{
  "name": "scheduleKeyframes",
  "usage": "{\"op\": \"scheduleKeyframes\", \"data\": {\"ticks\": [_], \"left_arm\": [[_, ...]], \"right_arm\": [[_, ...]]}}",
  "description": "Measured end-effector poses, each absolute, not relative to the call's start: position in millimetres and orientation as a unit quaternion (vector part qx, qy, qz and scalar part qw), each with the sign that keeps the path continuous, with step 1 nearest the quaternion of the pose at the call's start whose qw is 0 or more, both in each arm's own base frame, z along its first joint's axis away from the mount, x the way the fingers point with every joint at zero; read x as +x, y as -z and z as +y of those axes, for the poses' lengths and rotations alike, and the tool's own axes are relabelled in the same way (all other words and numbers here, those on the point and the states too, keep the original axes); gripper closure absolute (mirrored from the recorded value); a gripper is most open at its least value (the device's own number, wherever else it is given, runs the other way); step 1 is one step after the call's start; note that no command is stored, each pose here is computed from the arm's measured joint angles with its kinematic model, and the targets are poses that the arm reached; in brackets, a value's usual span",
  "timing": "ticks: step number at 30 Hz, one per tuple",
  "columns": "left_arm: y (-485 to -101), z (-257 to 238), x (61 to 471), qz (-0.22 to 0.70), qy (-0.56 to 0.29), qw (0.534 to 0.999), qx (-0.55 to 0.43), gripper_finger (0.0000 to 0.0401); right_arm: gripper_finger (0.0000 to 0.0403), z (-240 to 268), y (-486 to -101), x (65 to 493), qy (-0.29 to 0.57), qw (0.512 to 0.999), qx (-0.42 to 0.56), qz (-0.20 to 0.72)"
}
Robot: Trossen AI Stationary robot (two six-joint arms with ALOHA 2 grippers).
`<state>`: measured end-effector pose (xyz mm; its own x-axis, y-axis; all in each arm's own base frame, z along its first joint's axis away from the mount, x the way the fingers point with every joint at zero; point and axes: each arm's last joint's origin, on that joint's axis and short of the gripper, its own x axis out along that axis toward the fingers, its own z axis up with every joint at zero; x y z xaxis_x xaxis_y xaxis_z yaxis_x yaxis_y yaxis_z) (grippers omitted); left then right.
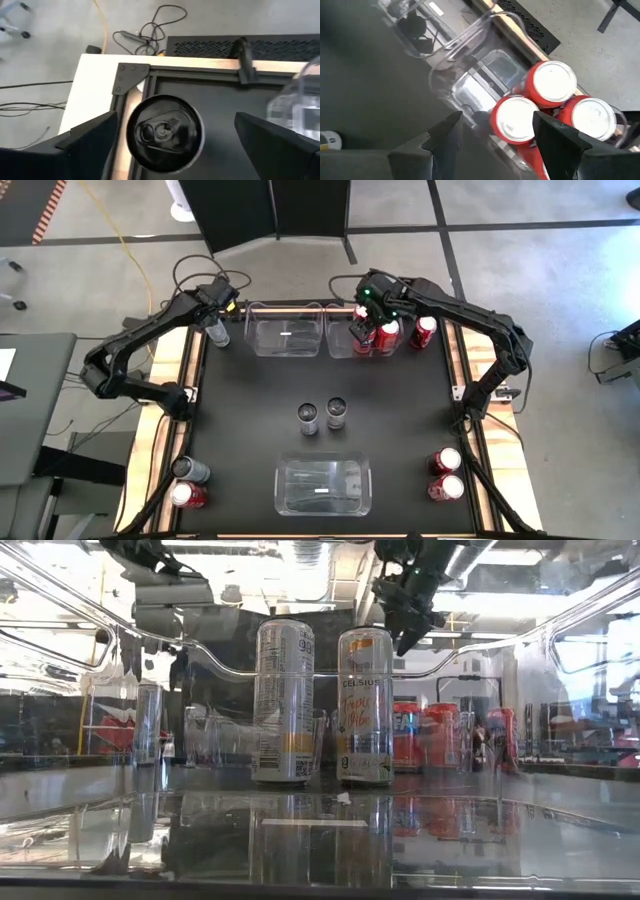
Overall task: Sort soda cans
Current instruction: Put the top white soda can into the top left transparent bin
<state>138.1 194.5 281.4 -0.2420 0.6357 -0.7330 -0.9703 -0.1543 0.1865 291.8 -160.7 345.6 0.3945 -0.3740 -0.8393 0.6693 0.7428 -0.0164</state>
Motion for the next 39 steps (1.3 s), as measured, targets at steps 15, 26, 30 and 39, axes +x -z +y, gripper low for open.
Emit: {"op": "scheduleKeyframes", "data": {"ticks": [15, 26, 30, 39], "left_arm": [[-253, 207, 144, 0.366, -0.714, 0.513, -0.305, 0.0012], [-253, 209, 145, 0.355, -0.717, 0.514, -0.308, 0.0151], [-253, 209, 145, 0.359, -0.715, 0.515, -0.307, 0.0151], [-307, 198, 157, 0.368, -0.666, 0.576, -0.298, 0.0151]], "right_arm": [[0.0147, -180, -345, 280, 0.323, 0.813, 0.156, 0.458], [0.0148, -183, -345, 277, 0.327, 0.811, 0.157, 0.459], [0.0148, -183, -345, 277, 0.327, 0.811, 0.157, 0.459], [0.0148, -182, -343, 276, 0.326, 0.805, 0.160, 0.470]]}}
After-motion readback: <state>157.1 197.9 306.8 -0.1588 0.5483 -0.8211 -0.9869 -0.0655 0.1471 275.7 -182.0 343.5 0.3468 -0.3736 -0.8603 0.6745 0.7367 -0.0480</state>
